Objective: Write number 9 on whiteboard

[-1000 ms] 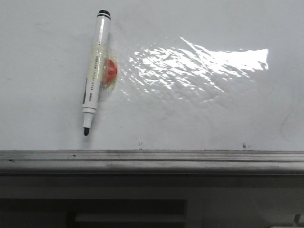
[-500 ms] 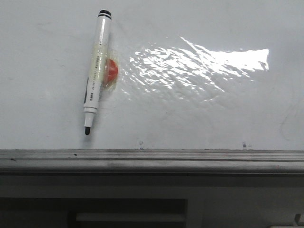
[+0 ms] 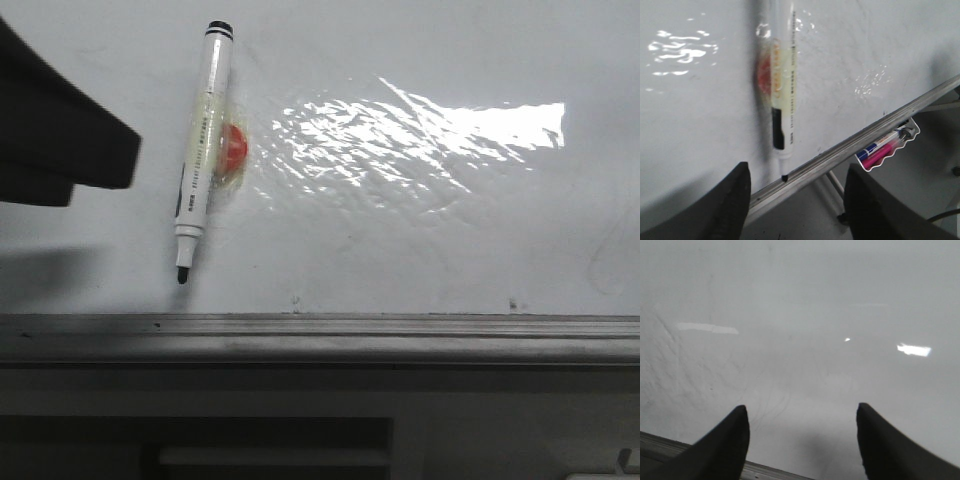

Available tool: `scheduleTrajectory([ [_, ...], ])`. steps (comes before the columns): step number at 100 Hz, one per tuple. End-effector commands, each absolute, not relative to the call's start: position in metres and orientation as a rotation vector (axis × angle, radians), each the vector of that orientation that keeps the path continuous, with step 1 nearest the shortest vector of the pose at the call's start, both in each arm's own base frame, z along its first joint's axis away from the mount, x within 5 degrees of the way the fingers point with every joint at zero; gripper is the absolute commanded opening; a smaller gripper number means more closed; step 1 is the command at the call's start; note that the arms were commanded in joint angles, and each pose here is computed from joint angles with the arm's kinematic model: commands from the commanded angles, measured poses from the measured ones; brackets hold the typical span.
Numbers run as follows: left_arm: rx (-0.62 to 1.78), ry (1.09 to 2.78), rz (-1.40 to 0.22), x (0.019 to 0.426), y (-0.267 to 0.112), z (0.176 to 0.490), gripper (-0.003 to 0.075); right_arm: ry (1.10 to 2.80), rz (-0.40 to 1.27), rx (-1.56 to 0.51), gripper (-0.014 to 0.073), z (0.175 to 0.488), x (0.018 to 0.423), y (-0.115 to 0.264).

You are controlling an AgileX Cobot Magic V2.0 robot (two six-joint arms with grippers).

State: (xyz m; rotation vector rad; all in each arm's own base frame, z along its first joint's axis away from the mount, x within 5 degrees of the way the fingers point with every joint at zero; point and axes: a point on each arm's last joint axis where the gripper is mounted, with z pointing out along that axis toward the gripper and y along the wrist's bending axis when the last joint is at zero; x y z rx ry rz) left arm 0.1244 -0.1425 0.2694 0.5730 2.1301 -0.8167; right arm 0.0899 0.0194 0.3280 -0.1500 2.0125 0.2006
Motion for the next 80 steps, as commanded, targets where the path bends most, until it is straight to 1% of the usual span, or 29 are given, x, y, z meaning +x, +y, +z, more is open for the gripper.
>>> scheduleTrajectory([
  [1, 0.488, 2.030, -0.849, 0.134, -0.157, 0.282, 0.0375, 1.917, 0.185, -0.143, 0.0408, 0.344, 0.094, 0.019],
  [10, 0.474, 2.025, -0.845, 0.139, -0.167, 0.280, 0.0375, 1.919, 0.190, -0.141, 0.0408, 0.344, 0.094, 0.019],
  [22, 0.480, 2.059, -0.822, 0.147, -0.176, 0.272, 0.0372, 1.924, 0.201, -0.139, 0.0408, 0.344, 0.093, 0.019],
  [29, 0.477, 2.076, -0.804, 0.151, -0.180, 0.267, 0.0347, 1.927, 0.211, -0.136, 0.0408, 0.344, 0.093, 0.020],
  [37, 0.478, 2.092, -0.793, 0.153, -0.182, 0.262, 0.0272, 1.928, 0.228, -0.131, 0.0408, 0.344, 0.093, 0.021],
  [41, 0.483, 2.102, -0.786, 0.154, -0.183, 0.260, 0.0202, 1.927, 0.242, -0.125, 0.0408, 0.344, 0.093, 0.021],
  [42, 0.483, 2.102, -0.786, 0.154, -0.183, 0.260, 0.0202, 1.927, 0.242, -0.125, 0.0408, 0.344, 0.093, 0.021],
  [46, 0.486, 2.107, -0.781, 0.155, -0.184, 0.258, 0.0124, 1.926, 0.255, -0.120, 0.0408, 0.344, 0.093, 0.022],
  [49, 0.484, 2.107, -0.779, 0.155, -0.184, 0.258, 0.0089, 1.925, 0.257, -0.120, 0.0408, 0.344, 0.093, 0.022],
  [53, 0.489, 2.107, -0.768, 0.157, -0.185, 0.256, 0.0009, 1.925, 0.263, -0.118, 0.0408, 0.344, 0.093, 0.022],
  [56, 0.492, 2.108, -0.766, 0.157, -0.185, 0.255, -0.0022, 1.925, 0.266, -0.119, 0.0408, 0.344, 0.093, 0.023],
  [80, 0.523, 2.099, -0.760, 0.155, -0.184, 0.257, -0.0020, 1.924, 0.294, -0.176, 0.0408, 0.344, 0.092, 0.027],
])
